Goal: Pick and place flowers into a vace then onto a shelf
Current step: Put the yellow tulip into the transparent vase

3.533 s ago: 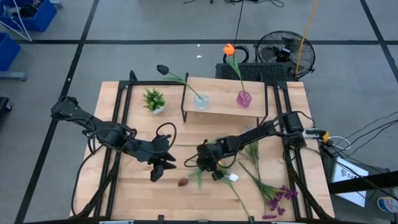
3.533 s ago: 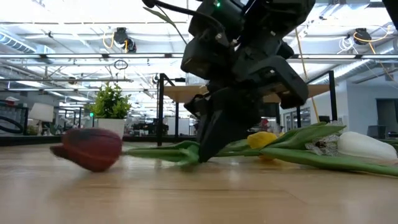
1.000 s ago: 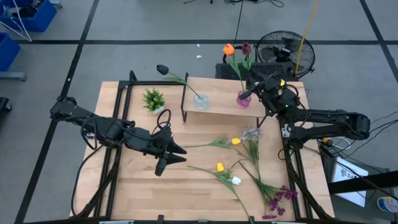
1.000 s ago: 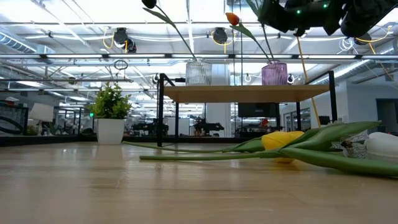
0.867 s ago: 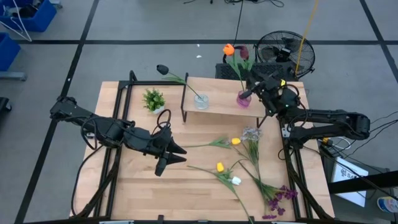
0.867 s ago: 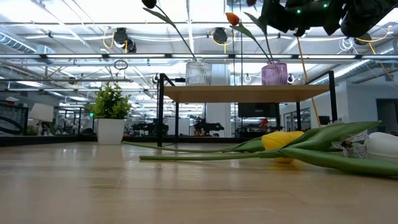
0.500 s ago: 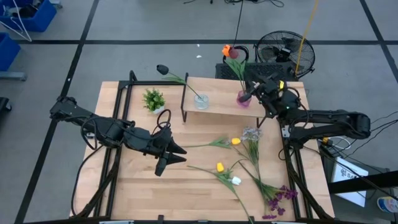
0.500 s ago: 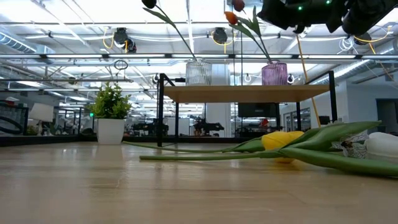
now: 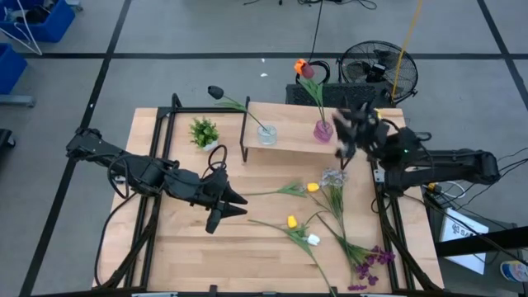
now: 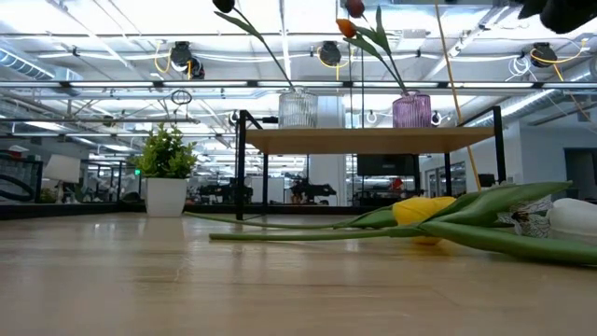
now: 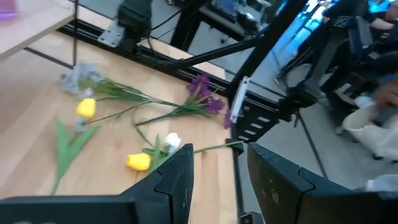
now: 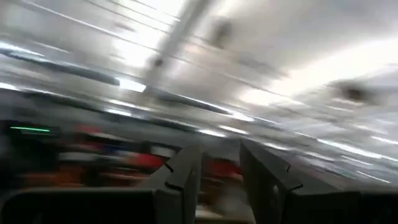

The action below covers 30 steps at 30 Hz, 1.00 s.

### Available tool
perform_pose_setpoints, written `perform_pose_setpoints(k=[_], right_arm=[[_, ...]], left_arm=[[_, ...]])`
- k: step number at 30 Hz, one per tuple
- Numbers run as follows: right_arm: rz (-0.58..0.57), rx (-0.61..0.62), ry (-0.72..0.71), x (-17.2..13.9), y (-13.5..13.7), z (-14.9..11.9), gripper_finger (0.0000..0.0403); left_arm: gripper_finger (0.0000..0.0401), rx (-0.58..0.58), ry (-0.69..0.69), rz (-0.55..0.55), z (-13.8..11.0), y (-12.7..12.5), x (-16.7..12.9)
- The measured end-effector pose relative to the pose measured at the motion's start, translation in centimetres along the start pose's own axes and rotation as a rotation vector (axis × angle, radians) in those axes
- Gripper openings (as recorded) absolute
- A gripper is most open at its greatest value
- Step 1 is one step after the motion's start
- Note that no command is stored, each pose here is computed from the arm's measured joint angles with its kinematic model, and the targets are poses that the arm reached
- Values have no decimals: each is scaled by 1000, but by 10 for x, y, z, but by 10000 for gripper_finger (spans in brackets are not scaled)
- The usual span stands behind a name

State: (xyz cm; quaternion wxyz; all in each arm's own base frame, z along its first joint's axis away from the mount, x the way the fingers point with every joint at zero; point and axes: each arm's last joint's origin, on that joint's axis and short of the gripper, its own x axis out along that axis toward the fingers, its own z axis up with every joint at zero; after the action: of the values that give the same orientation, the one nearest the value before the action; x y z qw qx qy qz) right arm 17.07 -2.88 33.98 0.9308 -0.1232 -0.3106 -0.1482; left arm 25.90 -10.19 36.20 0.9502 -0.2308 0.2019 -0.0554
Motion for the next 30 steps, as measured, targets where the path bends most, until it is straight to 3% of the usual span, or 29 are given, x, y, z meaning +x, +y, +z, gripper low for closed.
perform_pose_setpoints(k=[2, 4, 8, 12, 16, 23, 26, 30], right_arm=[[161, 133, -26, -2, 10, 4, 107], [241, 292, 3, -4, 20, 4, 107], [321, 490, 131, -7, 37, -1, 105], [374, 628, 198, -11, 50, -1, 105], [415, 663, 203, -14, 58, 2, 105], [432, 739, 218, -15, 62, 4, 105], [442, 764, 224, -16, 64, 5, 105], [460, 772, 231, -18, 67, 6, 105]], left_arm=[[154, 2, 5, 33, -1, 2, 0], [154, -18, 11, 75, -4, 4, 1], [154, -54, 108, 163, -16, 13, 15], [154, -70, 235, 264, -36, 30, 52], [154, -80, 267, 302, -48, 56, 100], [154, -243, 122, 498, -64, 123, 166], [154, -206, 116, 489, -73, 147, 187], [154, -60, 139, 392, -81, 163, 206]])
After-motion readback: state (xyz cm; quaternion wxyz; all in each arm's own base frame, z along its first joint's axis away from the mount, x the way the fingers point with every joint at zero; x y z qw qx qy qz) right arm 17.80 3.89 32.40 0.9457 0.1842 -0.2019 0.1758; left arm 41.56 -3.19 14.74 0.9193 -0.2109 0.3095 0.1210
